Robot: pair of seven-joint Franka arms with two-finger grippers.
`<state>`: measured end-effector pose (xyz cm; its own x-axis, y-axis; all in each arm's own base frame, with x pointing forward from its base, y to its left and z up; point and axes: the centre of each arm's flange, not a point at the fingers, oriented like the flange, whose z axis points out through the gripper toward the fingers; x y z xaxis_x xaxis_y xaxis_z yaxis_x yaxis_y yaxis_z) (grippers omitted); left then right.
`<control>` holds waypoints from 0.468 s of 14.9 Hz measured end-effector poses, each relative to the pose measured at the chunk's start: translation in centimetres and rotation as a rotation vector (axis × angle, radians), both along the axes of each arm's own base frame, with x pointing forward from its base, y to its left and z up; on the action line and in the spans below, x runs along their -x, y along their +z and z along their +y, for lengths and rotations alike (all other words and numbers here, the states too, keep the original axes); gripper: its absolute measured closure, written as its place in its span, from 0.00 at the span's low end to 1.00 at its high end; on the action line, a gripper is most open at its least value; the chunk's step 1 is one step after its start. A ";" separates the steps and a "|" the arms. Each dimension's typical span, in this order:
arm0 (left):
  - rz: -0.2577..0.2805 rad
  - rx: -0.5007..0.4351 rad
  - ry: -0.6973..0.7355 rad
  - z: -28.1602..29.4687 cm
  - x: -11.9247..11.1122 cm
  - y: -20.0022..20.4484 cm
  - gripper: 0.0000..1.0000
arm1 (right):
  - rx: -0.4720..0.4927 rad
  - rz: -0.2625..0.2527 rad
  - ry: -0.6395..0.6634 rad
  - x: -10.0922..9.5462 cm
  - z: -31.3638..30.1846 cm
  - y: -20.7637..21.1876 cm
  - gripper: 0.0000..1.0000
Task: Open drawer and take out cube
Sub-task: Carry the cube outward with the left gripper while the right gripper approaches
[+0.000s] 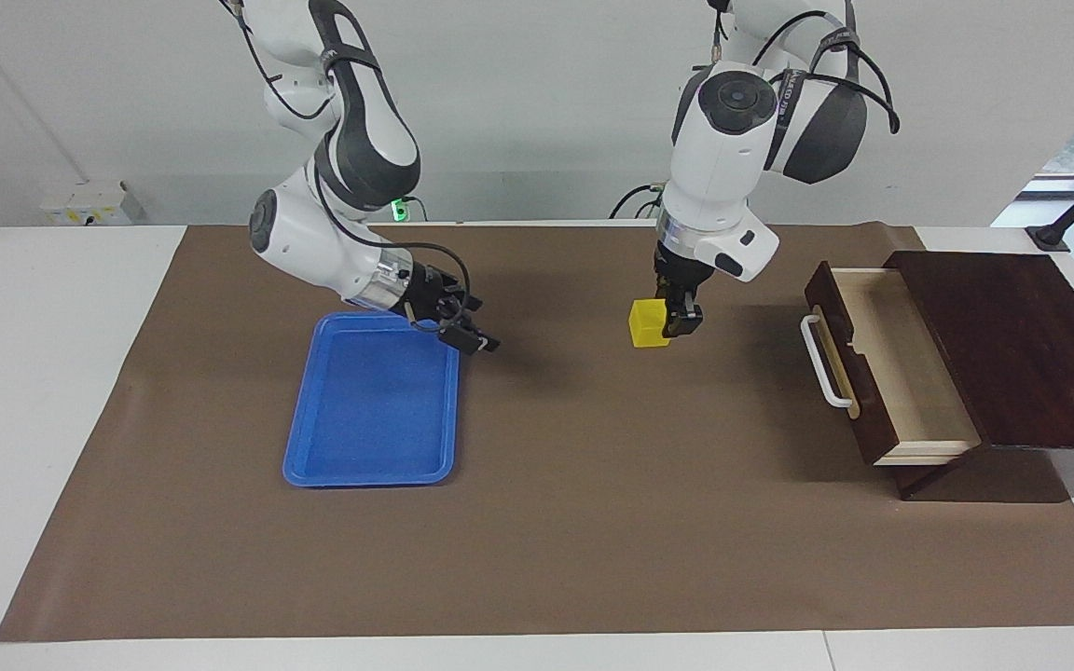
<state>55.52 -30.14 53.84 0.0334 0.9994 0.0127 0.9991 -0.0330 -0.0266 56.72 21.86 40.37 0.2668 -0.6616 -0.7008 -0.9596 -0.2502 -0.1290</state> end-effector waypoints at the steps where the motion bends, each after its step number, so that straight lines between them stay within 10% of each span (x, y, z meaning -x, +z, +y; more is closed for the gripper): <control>1: -0.001 0.000 0.001 0.0 0.0 -0.1 0.46 | -0.011 0.029 -0.029 -0.5 1.0 -0.8 0.00; 7: 0.000 -0.001 0.003 0.1 -0.1 -0.5 0.46 | -0.038 0.110 -0.138 -2.4 10.8 -2.4 0.00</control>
